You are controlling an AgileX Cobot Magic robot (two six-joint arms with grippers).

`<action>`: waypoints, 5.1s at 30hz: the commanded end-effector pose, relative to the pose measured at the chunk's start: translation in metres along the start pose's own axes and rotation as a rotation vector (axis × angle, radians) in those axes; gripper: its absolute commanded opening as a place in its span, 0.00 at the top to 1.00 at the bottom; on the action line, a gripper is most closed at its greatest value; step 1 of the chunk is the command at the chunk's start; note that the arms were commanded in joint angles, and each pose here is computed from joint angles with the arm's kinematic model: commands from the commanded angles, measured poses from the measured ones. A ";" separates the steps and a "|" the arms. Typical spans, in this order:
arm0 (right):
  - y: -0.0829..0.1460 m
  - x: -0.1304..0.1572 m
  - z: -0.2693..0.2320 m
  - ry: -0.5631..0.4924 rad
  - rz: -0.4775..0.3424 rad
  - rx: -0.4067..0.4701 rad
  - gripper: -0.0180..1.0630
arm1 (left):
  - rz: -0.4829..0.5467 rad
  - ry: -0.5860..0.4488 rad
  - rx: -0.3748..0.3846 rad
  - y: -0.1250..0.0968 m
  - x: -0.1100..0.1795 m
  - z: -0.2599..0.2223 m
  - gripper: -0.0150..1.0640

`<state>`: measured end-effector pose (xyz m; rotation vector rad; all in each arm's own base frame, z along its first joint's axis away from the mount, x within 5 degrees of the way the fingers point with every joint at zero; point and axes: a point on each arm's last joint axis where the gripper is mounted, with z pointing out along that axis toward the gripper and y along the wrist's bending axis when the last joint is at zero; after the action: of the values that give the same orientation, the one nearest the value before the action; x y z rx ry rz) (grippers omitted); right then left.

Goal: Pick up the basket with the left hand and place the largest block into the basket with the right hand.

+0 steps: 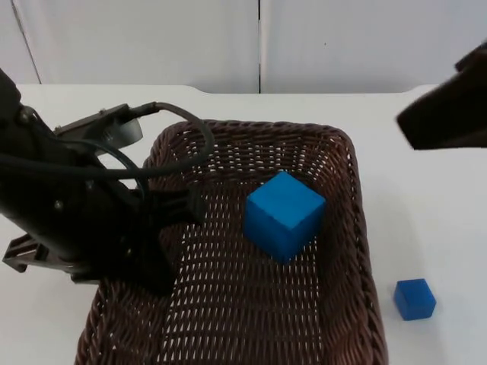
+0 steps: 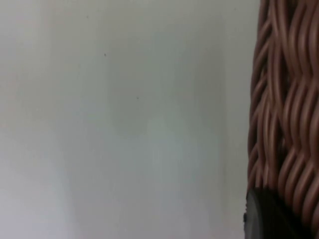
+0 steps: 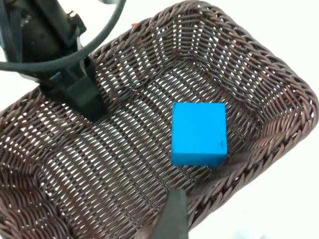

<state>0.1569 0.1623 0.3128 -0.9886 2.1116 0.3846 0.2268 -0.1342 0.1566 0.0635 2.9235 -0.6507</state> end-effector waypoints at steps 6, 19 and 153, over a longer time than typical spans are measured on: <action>0.002 0.003 -0.016 -0.068 -0.005 0.000 0.33 | -0.010 -0.004 0.021 -0.006 -0.014 0.009 0.99; 0.002 0.009 -0.016 -0.009 -0.005 -0.005 0.33 | -0.008 0.011 0.018 -0.016 -0.069 0.058 0.99; 0.016 0.179 -0.151 -0.252 0.039 -0.002 0.33 | 0.619 -0.858 -0.082 0.037 0.205 -0.217 0.01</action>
<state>-0.0072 -0.0037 0.2793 -0.8613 1.9159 0.5051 0.0023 -0.0121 0.3080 0.5633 1.9357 -0.3392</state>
